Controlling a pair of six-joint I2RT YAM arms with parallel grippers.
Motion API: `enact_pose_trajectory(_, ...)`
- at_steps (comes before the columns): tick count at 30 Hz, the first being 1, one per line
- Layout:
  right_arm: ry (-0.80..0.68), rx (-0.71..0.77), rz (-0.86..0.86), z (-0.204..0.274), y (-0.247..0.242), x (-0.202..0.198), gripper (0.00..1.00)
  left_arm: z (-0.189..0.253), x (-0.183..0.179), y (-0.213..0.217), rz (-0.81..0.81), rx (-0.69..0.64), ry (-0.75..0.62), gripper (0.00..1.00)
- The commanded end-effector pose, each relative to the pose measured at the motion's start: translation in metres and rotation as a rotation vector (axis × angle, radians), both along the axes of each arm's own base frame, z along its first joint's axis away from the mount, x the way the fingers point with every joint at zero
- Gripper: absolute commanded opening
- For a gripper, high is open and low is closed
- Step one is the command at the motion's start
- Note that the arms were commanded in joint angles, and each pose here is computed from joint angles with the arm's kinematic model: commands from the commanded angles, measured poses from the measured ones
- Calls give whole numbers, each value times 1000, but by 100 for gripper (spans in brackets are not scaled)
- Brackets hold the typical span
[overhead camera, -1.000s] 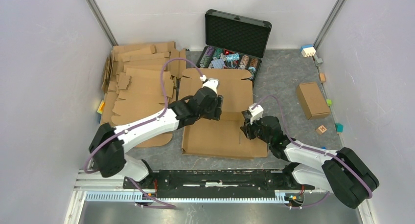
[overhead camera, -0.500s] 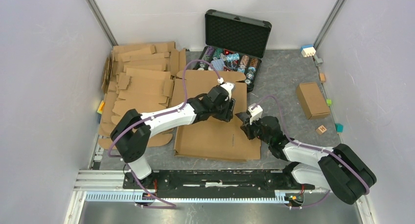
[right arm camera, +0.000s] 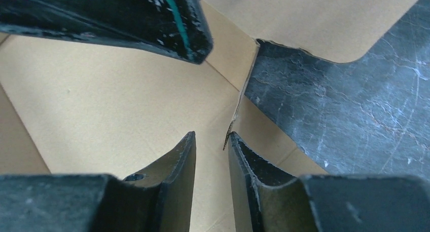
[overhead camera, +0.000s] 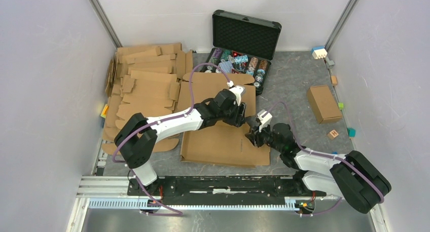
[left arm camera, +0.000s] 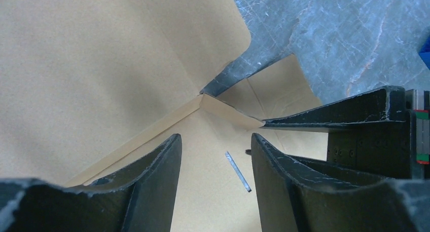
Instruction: Fold the paper box
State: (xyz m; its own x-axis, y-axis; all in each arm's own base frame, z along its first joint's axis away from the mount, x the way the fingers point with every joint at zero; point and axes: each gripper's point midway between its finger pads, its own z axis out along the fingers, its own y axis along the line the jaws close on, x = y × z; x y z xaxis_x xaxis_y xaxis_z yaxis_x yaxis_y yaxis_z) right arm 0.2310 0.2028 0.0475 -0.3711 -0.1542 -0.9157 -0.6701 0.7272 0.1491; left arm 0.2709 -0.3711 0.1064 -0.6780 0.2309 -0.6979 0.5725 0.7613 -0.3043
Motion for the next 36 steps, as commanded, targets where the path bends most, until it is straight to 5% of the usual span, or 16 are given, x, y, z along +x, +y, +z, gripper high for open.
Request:
enact_pose_trajectory(1,-74,83,69,23,16,-1,36,15,1,-15,-52,-63,-30,59)
enact_pose_trajectory(22,-42,85,176,18,36,-10,33,-12,-4,-21,-103,-13,38,47)
enact_pose_trajectory(30,-216,57,-84,40,-13,7,35,6,5,-2,-4,-33,-57,49)
enact_pose_trajectory(34,-262,42,-262,46,-45,18,24,10,8,6,29,-34,-89,49)
enact_pose_trajectory(36,-241,19,-390,41,-65,25,0,13,8,6,33,-43,-94,49)
